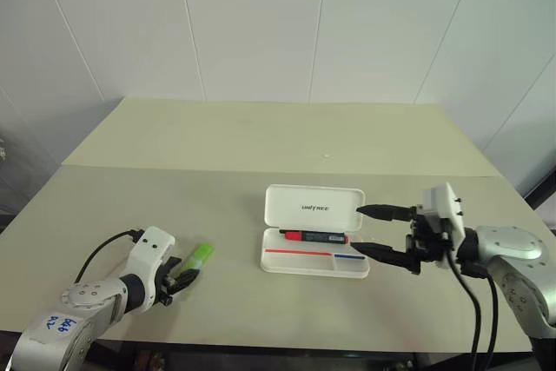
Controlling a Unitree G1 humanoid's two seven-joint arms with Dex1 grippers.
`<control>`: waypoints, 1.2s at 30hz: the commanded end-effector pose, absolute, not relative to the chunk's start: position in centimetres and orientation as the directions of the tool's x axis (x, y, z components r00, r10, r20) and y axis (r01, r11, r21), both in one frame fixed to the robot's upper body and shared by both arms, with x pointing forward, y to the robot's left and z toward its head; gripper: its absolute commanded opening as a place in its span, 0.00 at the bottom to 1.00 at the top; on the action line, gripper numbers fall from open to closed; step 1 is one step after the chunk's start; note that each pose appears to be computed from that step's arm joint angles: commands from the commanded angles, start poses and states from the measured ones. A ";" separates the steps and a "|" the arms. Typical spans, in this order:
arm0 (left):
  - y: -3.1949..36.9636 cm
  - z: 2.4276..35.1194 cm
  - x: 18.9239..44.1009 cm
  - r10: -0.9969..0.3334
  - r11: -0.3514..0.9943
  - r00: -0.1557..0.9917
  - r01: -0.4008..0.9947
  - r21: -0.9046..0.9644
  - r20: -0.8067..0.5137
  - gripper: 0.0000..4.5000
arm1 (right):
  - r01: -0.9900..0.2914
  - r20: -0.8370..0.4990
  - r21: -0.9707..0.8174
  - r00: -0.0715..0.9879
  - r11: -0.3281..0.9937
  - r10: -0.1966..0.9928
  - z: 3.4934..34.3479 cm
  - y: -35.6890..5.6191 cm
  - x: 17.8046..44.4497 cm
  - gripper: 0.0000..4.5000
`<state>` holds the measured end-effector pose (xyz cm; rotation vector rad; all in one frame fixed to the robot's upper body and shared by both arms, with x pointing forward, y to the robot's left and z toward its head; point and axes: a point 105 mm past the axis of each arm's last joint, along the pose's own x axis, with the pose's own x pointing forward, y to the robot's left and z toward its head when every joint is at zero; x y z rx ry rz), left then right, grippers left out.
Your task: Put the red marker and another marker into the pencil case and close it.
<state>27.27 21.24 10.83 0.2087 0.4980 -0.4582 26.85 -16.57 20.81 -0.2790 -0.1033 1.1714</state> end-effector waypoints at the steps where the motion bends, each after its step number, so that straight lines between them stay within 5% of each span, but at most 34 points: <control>1: 20.1 9.9 27.0 -0.415 0.856 0.734 0.516 0.044 -0.537 0.29 | -0.888 -0.050 -0.305 0.375 0.344 0.926 21.7 -17.6 25.8 1.00; 10: 20.1 10.5 27.8 -0.423 0.844 0.729 0.533 0.060 -0.538 0.24 | -0.883 -0.074 -0.302 0.399 0.360 0.914 21.7 -20.1 25.0 1.00; 22: 18.0 17.6 29.6 -0.635 0.682 0.687 0.713 0.162 -0.354 0.24 | -0.879 -0.023 -0.292 0.400 0.377 0.916 22.0 -23.5 24.1 1.00; 36: 11.3 21.1 27.5 -0.924 0.152 0.229 0.954 0.257 -0.305 0.24 | -0.878 -0.001 -0.264 0.414 0.400 0.910 21.3 -24.3 22.9 1.00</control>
